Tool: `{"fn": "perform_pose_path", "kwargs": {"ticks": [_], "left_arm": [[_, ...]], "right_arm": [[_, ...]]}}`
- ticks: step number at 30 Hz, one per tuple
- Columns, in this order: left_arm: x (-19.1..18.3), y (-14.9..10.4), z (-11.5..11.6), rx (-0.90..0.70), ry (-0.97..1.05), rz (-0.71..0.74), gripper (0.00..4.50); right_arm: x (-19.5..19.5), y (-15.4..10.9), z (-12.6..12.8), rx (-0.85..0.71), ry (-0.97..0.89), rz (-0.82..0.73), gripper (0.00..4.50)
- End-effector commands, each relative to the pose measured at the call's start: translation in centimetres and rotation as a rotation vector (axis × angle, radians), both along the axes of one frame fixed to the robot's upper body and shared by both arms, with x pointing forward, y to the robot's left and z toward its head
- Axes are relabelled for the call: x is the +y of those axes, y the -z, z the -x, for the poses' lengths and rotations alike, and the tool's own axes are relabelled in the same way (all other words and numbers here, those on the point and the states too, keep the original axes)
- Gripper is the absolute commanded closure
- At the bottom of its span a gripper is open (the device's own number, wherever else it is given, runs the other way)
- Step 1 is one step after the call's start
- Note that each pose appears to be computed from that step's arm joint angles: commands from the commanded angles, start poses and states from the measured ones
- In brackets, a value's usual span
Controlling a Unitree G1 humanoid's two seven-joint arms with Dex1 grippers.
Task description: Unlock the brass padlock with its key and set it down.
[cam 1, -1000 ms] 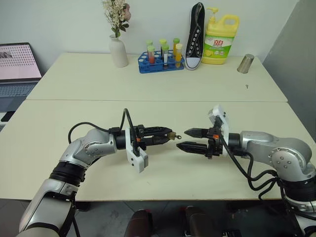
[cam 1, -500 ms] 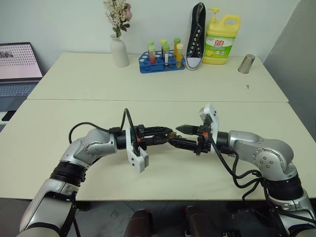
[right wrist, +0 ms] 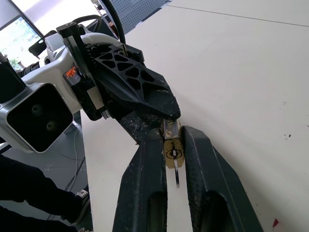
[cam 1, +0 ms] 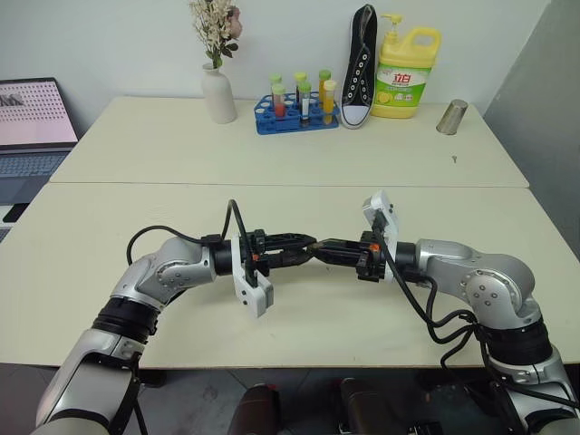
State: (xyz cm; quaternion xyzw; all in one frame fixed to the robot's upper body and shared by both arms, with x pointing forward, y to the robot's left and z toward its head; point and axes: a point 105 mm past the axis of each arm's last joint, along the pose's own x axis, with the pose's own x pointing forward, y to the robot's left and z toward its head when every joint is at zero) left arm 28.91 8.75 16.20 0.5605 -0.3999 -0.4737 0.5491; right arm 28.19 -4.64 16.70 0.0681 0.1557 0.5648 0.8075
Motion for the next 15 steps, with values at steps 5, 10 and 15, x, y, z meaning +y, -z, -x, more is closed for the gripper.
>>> {"fn": "perform_pose_path", "kwargs": {"ticks": [5, 10, 15], "left_arm": [[0.1, -0.3, 0.6, 0.020, 0.022, 0.031, 3.54], [0.2, -0.6, 1.1, 0.068, 0.039, 0.065, 2.17], [0.6, -0.6, 1.7, 0.102, 0.044, 0.070, 0.47]], "right_arm": [[-0.1, -1.5, 0.1, -0.042, -0.038, -0.023, 4.35], [-0.6, -1.5, -0.2, -0.054, -0.034, -0.006, 4.35], [-1.4, -1.8, -1.1, -0.087, -0.008, 0.016, 4.35]]}}
